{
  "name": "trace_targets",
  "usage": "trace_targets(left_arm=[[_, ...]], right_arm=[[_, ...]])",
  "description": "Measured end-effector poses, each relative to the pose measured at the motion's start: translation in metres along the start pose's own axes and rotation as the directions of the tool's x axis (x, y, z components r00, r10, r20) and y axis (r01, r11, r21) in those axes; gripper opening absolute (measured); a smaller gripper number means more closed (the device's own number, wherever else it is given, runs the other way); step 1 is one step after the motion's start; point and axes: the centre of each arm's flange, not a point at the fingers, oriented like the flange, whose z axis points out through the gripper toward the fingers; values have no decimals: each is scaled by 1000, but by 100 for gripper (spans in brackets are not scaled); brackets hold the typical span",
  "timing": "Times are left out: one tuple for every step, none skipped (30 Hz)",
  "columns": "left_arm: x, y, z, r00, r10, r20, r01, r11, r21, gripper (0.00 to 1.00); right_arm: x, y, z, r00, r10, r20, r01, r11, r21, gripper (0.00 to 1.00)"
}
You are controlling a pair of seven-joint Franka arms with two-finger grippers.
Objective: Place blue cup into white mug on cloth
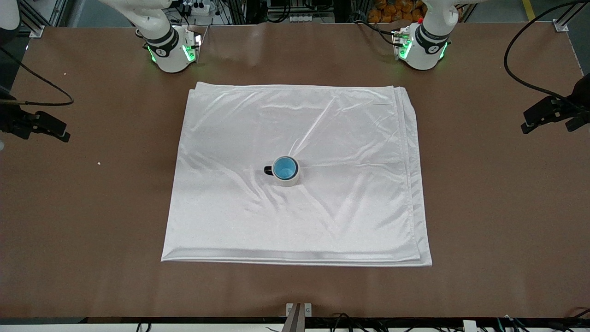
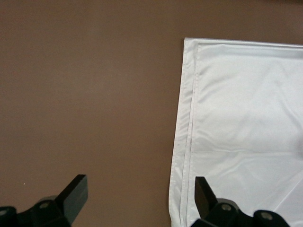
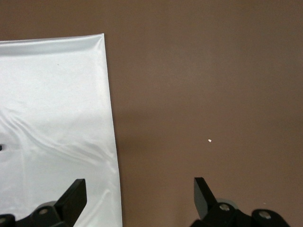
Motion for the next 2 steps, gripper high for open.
trace_targets(left_arm=[[0,0,1,1000,0,2,0,1000,0,100],[0,0,1,1000,1,3,-1,1000,0,100]], right_arm=[[0,0,0,1000,0,0,0,1000,0,100],[0,0,0,1000,0,0,0,1000,0,100]])
